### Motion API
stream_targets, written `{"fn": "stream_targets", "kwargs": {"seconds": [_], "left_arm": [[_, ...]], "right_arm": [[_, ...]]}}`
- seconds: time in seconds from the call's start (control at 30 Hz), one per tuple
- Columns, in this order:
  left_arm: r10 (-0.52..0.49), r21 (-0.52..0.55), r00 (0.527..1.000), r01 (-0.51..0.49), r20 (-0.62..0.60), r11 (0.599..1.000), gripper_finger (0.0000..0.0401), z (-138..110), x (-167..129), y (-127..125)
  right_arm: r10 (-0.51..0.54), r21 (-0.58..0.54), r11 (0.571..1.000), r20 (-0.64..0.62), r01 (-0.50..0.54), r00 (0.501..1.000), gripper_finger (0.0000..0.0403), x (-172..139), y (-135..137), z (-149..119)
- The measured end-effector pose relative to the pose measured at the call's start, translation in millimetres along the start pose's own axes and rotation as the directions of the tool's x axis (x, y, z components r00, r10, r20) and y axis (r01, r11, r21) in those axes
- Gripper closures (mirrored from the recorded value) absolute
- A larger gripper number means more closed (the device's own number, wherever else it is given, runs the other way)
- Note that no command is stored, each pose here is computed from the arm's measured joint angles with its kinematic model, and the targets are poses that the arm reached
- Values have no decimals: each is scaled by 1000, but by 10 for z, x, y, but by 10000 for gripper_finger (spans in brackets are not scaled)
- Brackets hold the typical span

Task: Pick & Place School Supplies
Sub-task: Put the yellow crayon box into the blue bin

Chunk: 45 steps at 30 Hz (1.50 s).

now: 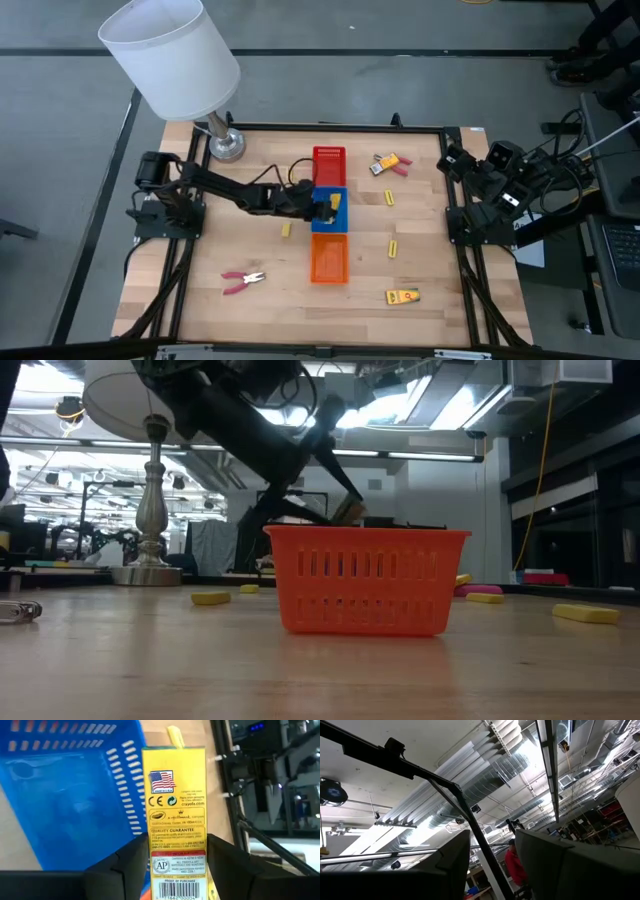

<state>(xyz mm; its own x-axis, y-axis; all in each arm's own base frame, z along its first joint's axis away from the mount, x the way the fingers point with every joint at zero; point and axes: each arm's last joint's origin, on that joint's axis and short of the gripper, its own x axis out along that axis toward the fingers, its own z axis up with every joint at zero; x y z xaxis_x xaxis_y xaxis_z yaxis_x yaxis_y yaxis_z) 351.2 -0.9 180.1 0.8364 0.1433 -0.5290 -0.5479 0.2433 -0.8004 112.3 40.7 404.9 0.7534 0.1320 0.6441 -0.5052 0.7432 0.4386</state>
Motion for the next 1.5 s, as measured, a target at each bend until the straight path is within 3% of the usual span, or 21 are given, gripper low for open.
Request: {"fn": "stream_targets", "kwargs": {"seconds": [0.37,0.53,0.6,0.7,0.83,0.97,1.07,1.1,1.17,1.23,1.3,1.37,1.43,1.5], "left_arm": [[-30,82,993,20,114,996,194,105,-142,-116],[-184,245,967,138,177,960,194,221,-438,-381],[-269,374,943,182,195,909,194,266,-608,-511],[-388,577,898,206,210,790,194,292,-926,-698],[-455,718,854,149,253,680,194,297,-1339,-830],[-447,736,830,67,334,674,194,317,-1679,-854],[-491,726,801,105,343,679,194,358,-1882,-879],[-509,722,788,123,345,681,194,375,-1947,-888],[-538,716,765,148,354,682,194,405,-2060,-901],[-558,714,747,163,362,681,194,429,-2161,-904],[-578,721,733,176,359,671,194,431,-2250,-908],[-595,728,720,185,356,660,194,425,-2320,-913],[-605,739,714,185,353,648,194,408,-2373,-914],[-613,748,710,185,347,637,194,388,-2409,-917]], "right_arm": [[5,17,1000,-36,-4,999,240,-6,21,-40],[-176,32,983,-160,183,971,241,-33,-82,-200],[-268,39,958,-240,285,933,241,-64,-147,-300],[-374,33,909,-378,416,847,240,-92,-266,-510],[-470,-83,863,-493,498,732,240,-85,-435,-759],[-471,-204,866,-642,457,605,240,-65,-625,-1033],[-474,-214,856,-689,471,548,241,-25,-785,-1164],[-496,-199,830,-690,520,527,241,-20,-851,-1192],[-576,-144,722,-667,677,473,241,-27,-1006,-1230],[-674,-92,539,-643,837,363,241,-100,-1173,-1246],[-747,-65,371,-613,926,257,241,-197,-1310,-1268],[-811,-20,242,-553,970,191,241,-322,-1409,-1292],[-863,56,169,-474,984,175,241,-437,-1481,-1325],[-905,138,134,-387,981,177,240,-566,-1534,-1358]]}}
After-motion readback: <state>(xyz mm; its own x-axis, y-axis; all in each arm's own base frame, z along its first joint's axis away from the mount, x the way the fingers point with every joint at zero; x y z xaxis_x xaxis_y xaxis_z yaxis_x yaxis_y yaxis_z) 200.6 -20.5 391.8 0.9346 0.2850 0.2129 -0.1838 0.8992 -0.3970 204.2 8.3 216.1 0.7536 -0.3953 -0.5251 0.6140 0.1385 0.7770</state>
